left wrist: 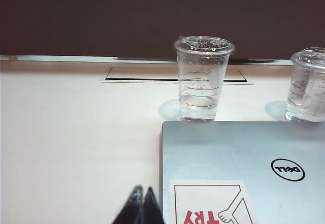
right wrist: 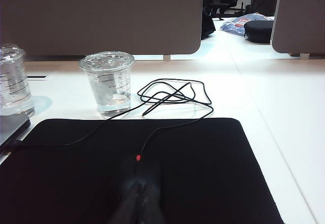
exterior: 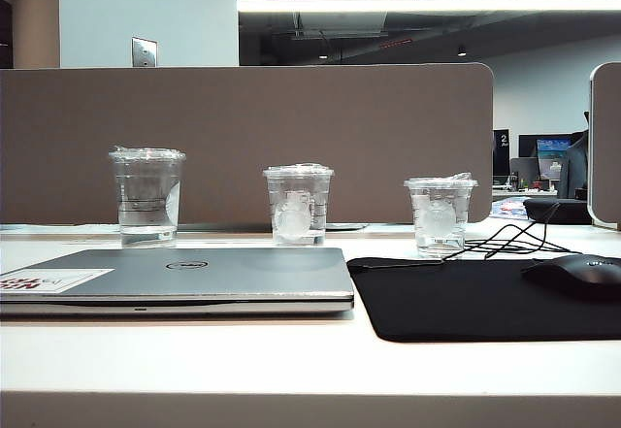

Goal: Pick up the coffee cup on the middle and place it on the right side of the laptop.

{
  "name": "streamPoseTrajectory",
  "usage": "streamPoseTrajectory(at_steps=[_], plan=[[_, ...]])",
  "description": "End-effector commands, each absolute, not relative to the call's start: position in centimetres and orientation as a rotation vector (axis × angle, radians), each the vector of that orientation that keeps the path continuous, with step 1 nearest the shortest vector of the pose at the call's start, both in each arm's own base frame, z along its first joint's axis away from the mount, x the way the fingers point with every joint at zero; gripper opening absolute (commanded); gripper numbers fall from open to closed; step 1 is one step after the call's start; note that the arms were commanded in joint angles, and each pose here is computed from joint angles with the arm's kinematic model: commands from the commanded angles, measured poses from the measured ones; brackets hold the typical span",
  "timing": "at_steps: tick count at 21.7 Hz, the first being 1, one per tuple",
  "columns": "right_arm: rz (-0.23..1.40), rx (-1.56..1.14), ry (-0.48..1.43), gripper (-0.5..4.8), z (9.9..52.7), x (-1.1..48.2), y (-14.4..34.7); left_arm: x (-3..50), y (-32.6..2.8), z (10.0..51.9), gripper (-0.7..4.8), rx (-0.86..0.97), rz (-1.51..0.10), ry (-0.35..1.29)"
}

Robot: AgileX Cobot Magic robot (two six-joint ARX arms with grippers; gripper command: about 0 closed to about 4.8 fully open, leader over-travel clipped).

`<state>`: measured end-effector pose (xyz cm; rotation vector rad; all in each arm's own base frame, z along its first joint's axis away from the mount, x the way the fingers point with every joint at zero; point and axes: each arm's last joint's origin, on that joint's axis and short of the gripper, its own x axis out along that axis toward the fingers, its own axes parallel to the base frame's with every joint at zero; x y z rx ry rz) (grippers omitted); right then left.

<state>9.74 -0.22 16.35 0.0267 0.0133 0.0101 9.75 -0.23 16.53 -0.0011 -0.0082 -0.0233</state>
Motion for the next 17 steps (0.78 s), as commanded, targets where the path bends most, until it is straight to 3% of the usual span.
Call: streamPoseTrajectory(at_steps=[1,13,17], plan=[[0.011,0.029,-0.002,-0.01,16.4,9.8,-0.2,9.7,-0.2,16.7,-0.05,-0.005,-0.026,-0.020],[0.010,0.149,-0.009,-0.01,16.5,9.8,-0.2,9.4,-0.3,18.8,-0.05,-0.004,-0.052,-0.028],[0.016,0.305,-0.025,-0.01,16.6,9.8,-0.2,11.1,-0.9,22.3,-0.05,-0.010,-0.206,0.086]])
